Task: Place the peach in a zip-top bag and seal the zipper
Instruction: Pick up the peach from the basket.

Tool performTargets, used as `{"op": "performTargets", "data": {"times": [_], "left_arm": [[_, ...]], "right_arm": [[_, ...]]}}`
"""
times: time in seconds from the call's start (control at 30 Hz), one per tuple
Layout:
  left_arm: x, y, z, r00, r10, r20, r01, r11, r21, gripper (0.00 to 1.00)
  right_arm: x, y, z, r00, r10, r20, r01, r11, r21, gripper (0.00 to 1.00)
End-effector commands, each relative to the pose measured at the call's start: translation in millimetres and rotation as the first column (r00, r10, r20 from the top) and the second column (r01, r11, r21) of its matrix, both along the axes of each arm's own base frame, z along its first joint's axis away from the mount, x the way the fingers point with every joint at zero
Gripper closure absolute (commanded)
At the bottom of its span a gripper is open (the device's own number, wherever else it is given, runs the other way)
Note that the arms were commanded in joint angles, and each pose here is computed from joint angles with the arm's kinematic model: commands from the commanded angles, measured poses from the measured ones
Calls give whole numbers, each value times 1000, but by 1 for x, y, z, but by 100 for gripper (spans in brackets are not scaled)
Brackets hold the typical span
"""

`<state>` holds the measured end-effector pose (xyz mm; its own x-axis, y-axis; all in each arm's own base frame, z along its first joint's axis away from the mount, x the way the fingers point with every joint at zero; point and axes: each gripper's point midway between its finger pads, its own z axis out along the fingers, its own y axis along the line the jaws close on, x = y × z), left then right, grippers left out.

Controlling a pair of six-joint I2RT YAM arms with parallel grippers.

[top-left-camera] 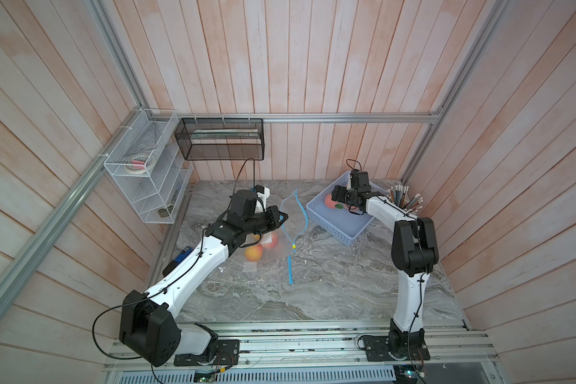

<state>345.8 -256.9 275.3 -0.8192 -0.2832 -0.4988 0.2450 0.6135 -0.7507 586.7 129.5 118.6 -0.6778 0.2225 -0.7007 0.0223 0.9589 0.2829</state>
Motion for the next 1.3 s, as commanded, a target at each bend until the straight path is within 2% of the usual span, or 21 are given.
{"op": "performTargets", "data": {"times": [0.0, 0.13, 0.27, 0.7, 0.77, 0.83, 0.87, 0.93, 1.07, 1.27], "left_arm": [[2, 1, -2, 1000, -5, 7, 5, 1000, 16, 100], [3, 1, -3, 1000, -6, 7, 6, 1000, 20, 100], [3, 1, -5, 1000, -7, 2, 7, 1000, 21, 100], [4, 0, -11, 1000, -4, -12, 4, 1000, 21, 100], [4, 0, -11, 1000, -5, -12, 5, 1000, 21, 100], [5, 0, -12, 1000, -5, -14, 5, 1000, 20, 100], [4, 0, -12, 1000, -6, -14, 6, 1000, 20, 100], [4, 0, -12, 1000, -7, -12, 8, 1000, 18, 100], [4, 0, -12, 1000, -10, -7, 11, 1000, 18, 100], [5, -3, -9, 1000, -23, 4, 23, 1000, 17, 100]], "right_arm": [[13, -8, -12, 1000, 29, -13, -30, 997, -78, 19], [21, 1, -24, 993, 118, -9, -118, 992, -45, 22], [17, 16, -34, 975, 218, -30, -218, 976, -1, 19], [8, 33, -49, 942, 323, -89, -319, 946, 54, 16], [6, 33, -49, 942, 323, -90, -319, 946, 54, 21], [6, 31, -45, 946, 312, -85, -309, 950, 46, 31], [5, 30, -40, 948, 308, -77, -306, 951, 43, 36], [3, 29, -27, 951, 304, -53, -302, 952, 42, 39], [-11, 28, 21, 955, 295, 47, -297, 954, 48, 40], [-60, 22, 98, 940, 291, 180, -304, 952, 47, 40]]}}
